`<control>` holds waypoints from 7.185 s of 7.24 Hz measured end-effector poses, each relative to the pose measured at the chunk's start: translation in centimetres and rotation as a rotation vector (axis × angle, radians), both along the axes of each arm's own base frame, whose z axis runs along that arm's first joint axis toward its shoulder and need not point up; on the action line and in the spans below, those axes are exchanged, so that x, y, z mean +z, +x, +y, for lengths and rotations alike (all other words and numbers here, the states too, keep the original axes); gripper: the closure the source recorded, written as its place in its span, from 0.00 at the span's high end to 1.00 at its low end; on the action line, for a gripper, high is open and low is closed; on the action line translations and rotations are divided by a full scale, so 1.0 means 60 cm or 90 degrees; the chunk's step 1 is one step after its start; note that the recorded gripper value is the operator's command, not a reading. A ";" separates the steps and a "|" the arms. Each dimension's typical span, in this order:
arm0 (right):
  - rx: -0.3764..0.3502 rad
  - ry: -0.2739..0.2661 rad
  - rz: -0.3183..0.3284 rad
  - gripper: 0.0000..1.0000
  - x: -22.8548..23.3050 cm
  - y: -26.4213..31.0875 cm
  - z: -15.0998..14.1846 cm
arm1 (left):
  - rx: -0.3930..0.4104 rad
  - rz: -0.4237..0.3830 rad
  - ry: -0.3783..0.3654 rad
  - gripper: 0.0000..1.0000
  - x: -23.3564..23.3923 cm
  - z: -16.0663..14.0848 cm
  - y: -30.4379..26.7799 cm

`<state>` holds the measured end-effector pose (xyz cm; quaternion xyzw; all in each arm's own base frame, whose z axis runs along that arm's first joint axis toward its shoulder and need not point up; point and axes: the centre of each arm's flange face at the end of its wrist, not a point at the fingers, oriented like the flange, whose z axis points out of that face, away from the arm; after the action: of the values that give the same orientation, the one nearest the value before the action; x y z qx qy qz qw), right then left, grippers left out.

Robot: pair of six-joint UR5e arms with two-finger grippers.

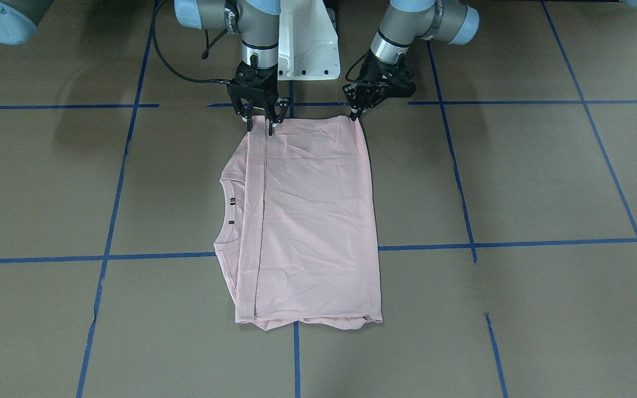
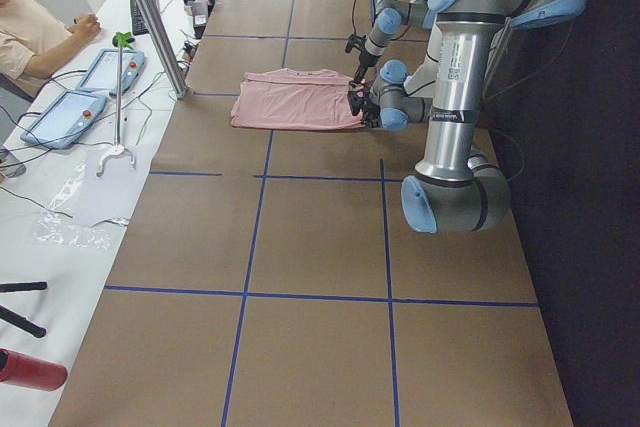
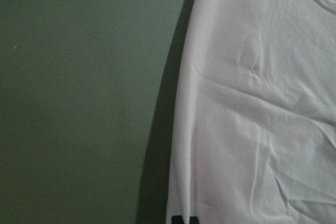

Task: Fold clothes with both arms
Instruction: 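Close both grippers on the near edge corners of the shirt, then lift the near edge with both grippers and fold it toward the far edge, then lay the edge down on the far side and open both grippers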

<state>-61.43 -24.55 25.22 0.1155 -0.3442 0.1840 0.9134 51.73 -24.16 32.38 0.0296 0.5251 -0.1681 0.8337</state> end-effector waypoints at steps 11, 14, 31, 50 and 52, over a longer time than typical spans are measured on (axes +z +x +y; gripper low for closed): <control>-0.038 0.016 0.018 1.00 0.005 0.004 0.003 | 0.001 -0.002 0.000 0.00 0.002 0.000 0.000; -0.042 0.019 0.026 0.89 0.013 0.002 0.002 | 0.001 -0.002 0.000 0.00 0.003 0.000 0.000; -0.046 -0.021 -0.046 0.00 -0.160 0.260 0.046 | 0.090 0.026 -0.002 0.00 -0.244 0.060 -0.220; 0.003 0.045 0.040 0.99 -0.045 0.043 -0.341 | -0.015 -0.152 0.107 0.99 -0.093 -0.342 -0.035; -0.036 0.048 0.078 1.00 -0.041 0.054 -0.426 | -0.001 -0.192 0.157 1.00 -0.077 -0.399 -0.067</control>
<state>-58.19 -50.12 22.77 0.1513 -0.2977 0.1377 0.9325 47.72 -48.12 27.78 0.1568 0.4110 -0.0966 0.8928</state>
